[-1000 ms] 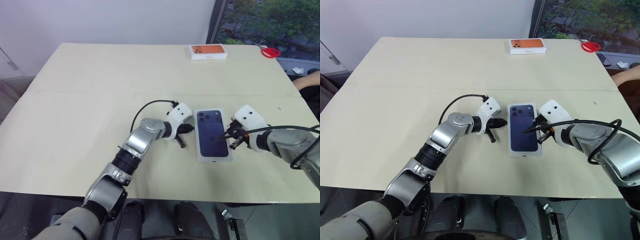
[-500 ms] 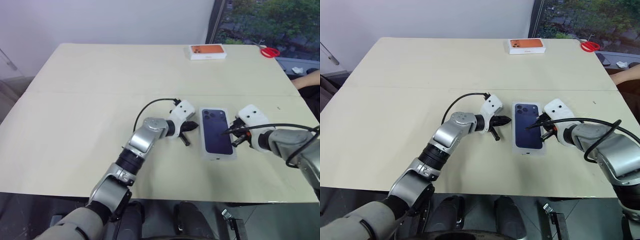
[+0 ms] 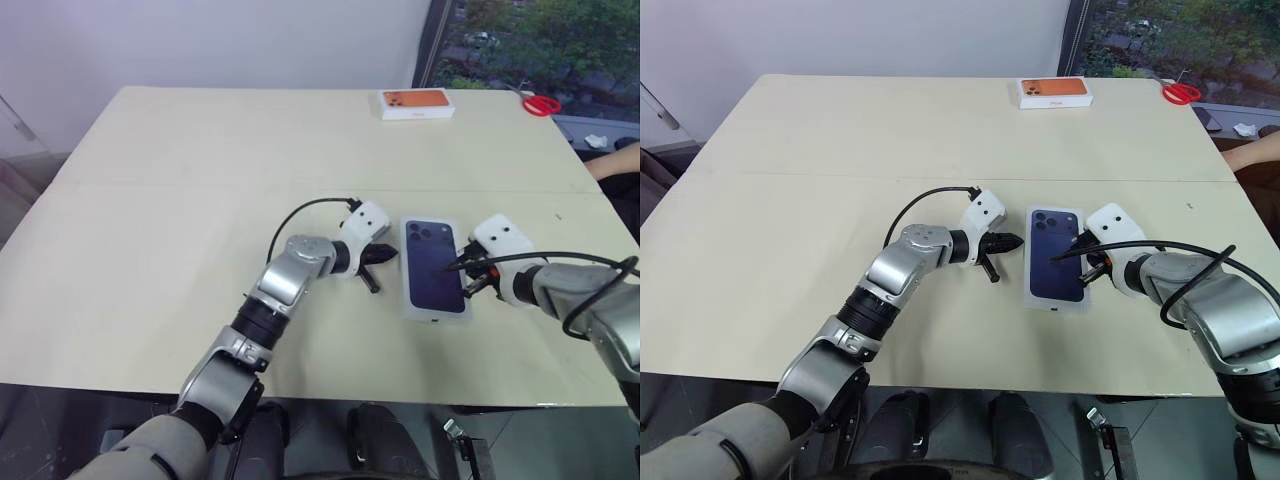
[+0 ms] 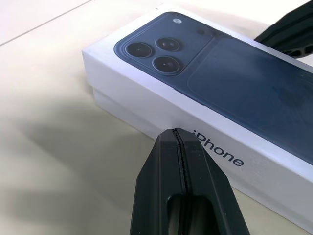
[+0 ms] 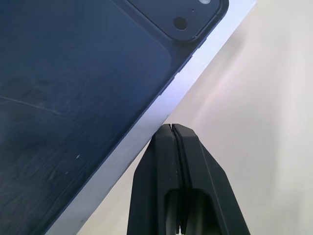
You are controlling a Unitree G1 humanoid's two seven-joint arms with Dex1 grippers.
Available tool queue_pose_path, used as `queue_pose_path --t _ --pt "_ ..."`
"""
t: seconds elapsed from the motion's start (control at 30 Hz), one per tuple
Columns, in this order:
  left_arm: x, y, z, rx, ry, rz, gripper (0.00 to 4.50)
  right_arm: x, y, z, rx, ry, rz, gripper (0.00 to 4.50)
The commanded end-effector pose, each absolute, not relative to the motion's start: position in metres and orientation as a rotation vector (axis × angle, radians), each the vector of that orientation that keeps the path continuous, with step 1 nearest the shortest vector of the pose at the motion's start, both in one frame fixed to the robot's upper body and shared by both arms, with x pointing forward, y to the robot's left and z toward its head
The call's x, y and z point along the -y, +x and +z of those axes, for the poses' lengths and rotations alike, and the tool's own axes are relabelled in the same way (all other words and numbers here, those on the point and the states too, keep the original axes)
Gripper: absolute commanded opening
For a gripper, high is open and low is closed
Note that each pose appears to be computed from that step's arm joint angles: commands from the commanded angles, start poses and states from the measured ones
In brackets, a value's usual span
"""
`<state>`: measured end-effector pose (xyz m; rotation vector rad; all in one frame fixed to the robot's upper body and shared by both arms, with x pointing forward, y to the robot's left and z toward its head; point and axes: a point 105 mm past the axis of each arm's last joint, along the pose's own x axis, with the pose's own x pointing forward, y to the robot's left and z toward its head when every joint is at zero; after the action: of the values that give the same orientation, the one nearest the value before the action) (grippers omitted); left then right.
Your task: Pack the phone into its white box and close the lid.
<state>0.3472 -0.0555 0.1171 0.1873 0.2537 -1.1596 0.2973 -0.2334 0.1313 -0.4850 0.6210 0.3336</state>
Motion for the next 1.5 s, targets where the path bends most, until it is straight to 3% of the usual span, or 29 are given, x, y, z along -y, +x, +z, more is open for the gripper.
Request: queue_pose_path --t 0.03,0.83,1.5 --pt "0.061 0.34 0.124 -0.223 0.188 -1.205 0.0 0.237 0.299 0.144 -0.577 -0.498 0.311 0.03" --pt "0.067 0.345 0.137 -0.188 0.113 -1.165 0.0 0.227 0.307 0.155 -0.521 -0.46 0.337 0.03" --pt "0.076 0.351 0.141 -0.261 -0.027 -1.117 0.0 0.22 0.32 0.155 -0.519 -0.389 0.335 0.03"
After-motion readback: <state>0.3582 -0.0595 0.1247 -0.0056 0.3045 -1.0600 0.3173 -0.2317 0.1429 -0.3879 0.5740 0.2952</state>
